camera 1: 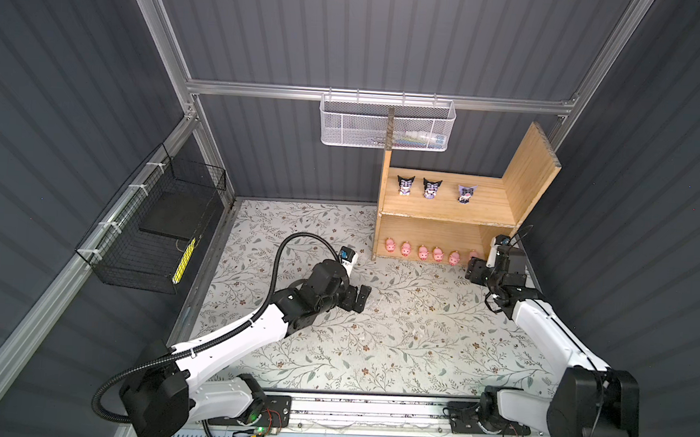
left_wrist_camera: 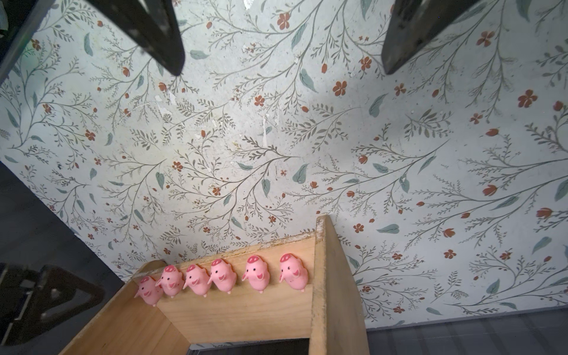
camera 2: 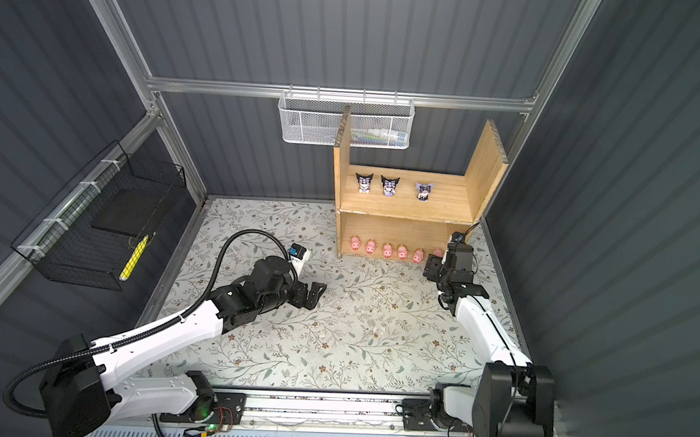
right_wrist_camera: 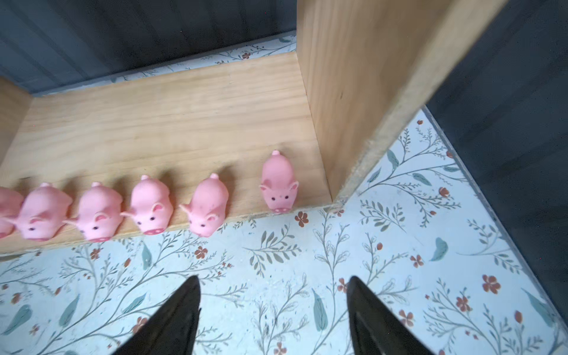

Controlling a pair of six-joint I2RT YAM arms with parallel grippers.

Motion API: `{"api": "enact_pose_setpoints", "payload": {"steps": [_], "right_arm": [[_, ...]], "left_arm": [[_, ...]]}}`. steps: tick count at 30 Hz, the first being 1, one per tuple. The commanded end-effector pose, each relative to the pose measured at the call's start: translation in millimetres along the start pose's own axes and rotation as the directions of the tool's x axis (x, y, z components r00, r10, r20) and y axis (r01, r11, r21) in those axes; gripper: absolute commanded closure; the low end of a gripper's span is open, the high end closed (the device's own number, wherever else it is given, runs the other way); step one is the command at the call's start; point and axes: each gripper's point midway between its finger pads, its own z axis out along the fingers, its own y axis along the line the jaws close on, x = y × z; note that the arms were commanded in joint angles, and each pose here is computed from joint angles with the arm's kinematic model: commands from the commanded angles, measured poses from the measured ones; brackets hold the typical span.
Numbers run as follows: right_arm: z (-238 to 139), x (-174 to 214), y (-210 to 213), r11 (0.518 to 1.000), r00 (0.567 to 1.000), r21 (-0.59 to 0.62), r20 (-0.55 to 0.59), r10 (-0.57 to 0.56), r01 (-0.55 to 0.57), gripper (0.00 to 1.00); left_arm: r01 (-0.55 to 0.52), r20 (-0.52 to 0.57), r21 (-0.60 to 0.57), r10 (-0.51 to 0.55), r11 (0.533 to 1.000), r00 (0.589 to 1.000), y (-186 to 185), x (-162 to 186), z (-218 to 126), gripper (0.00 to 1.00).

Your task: Place and organize the plastic toys onto the shelf

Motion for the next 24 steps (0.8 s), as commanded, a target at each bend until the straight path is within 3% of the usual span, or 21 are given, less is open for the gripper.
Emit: {"api": "enact_pose_setpoints", "payload": {"steps": [1, 9, 12, 16, 22, 24], "right_arm": [[-17, 13, 14, 0.999, 1.000, -0.034, -0.020, 0.019, -0.020, 0.27], [-68, 3, 70, 0.986, 0.986, -0.062, 0.083, -0.147, 0.152, 0.21], [-79, 3, 76, 0.983, 0.980, -0.066, 0.110, -0.164, 0.172, 0.18], [-86, 14, 88, 0.965, 0.971, -0.163, 0.157, -0.181, 0.206, 0.13], [-98, 33, 107, 0.908, 0.947, -0.315, 0.252, -0.199, 0.275, 0.07], [-96, 34, 98, 0.920, 0.942, -0.277, 0.268, -0.202, 0.276, 0.06]], "left_arm": [[0.011, -0.007, -0.108, -0.012, 0.994, 1.000, 24, 11, -7, 0.00], [0.038, 0.028, -0.300, -0.031, 0.953, 0.999, 66, 27, -40, 0.00], [0.090, 0.094, -0.362, -0.060, 0.928, 0.994, 83, 32, -63, 0.00], [0.149, 0.187, -0.424, -0.074, 0.893, 0.980, 103, 36, -92, 0.00], [0.178, 0.256, -0.570, -0.033, 0.802, 0.966, 136, 48, -119, 0.00], [0.178, 0.262, -0.609, -0.016, 0.773, 0.965, 144, 51, -124, 0.00]]}}
